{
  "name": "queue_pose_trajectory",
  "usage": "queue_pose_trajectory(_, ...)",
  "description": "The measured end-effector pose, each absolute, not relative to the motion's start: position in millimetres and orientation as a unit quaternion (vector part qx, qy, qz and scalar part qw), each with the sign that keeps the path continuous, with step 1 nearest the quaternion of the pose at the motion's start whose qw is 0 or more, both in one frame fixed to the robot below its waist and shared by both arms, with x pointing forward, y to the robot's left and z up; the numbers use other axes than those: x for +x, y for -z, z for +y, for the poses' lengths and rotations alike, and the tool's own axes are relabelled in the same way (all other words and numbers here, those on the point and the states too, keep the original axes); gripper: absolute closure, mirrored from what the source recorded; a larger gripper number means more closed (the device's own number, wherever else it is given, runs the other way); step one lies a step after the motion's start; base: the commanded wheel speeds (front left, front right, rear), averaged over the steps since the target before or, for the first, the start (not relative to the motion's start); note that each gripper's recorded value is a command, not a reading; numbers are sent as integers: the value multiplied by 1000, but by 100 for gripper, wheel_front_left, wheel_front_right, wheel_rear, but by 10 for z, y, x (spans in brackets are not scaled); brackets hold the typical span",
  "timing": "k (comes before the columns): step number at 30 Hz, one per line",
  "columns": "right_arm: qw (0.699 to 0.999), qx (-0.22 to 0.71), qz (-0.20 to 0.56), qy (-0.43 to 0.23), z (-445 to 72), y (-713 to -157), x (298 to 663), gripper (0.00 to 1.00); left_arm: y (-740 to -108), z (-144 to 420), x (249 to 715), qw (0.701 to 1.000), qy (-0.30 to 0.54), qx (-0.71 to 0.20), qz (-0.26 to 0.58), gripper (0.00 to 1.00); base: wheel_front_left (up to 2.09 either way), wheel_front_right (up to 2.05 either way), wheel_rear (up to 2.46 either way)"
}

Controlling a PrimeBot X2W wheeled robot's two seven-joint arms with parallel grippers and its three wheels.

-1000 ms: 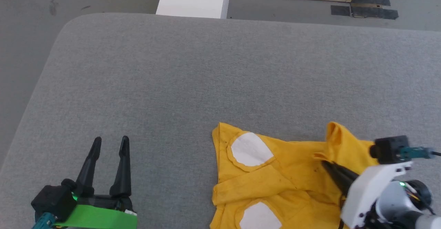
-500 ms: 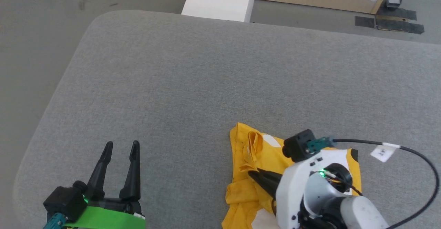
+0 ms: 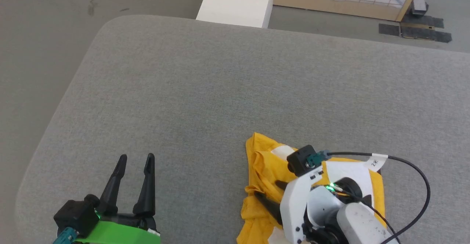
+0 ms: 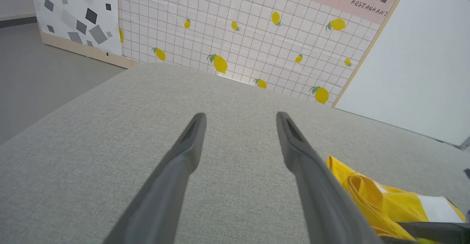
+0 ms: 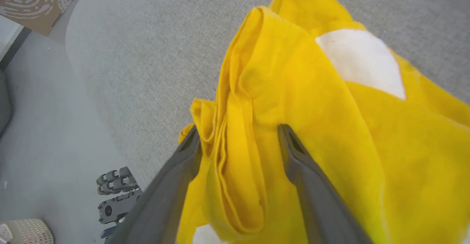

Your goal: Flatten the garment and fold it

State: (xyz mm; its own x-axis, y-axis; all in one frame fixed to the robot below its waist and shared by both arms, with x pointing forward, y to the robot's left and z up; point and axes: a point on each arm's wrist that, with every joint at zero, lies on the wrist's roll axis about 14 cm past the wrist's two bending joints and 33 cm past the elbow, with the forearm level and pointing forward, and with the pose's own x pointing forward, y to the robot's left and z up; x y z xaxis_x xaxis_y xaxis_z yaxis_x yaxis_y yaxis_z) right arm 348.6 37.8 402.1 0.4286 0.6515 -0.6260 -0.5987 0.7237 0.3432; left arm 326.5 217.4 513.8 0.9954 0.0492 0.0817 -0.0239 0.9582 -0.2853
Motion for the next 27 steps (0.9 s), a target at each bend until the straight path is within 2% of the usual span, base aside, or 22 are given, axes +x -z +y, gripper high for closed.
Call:
queue_pose_trajectory(4, 850, 68, 366, -373, 410, -4164, 3535, 0, -5131, 2126, 3296, 988, -10, -146, -43, 0, 0, 0, 0)
queue_pose_trajectory(8, 874, 103, 322, -349, 261, -4428, 3739, 0, -5133, 2064, 3336, 988, 0, -148, -42, 0, 0, 0, 0)
queue_pose_trajectory(12, 918, 123, 267, -265, -290, -4636, 4001, 0, -5140, 2005, 3385, 988, 11, -147, -42, 0, 0, 0, 0)
queue_pose_trajectory(16, 945, 117, 255, -165, -980, -4598, 3996, 0, -5154, 1967, 3432, 989, 22, -137, -42, 0, 0, 0, 0)
queue_pose_trajectory(18, 946, 118, 279, -117, -1313, -4451, 3834, 0, -5169, 1954, 3468, 989, 26, -135, -44, 0, 0, 0, 0)
queue_pose_trajectory(20, 941, 117, 301, -97, -1442, -4323, 3716, 0, -5150, 1943, 3492, 990, 29, -134, -40, 0, 0, 0, 0)
queue_pose_trajectory(27, 919, 139, 360, -81, -1494, -3955, 3524, 0, -5083, 1929, 3535, 990, 34, -130, -27, 0, 0, 0, 0)
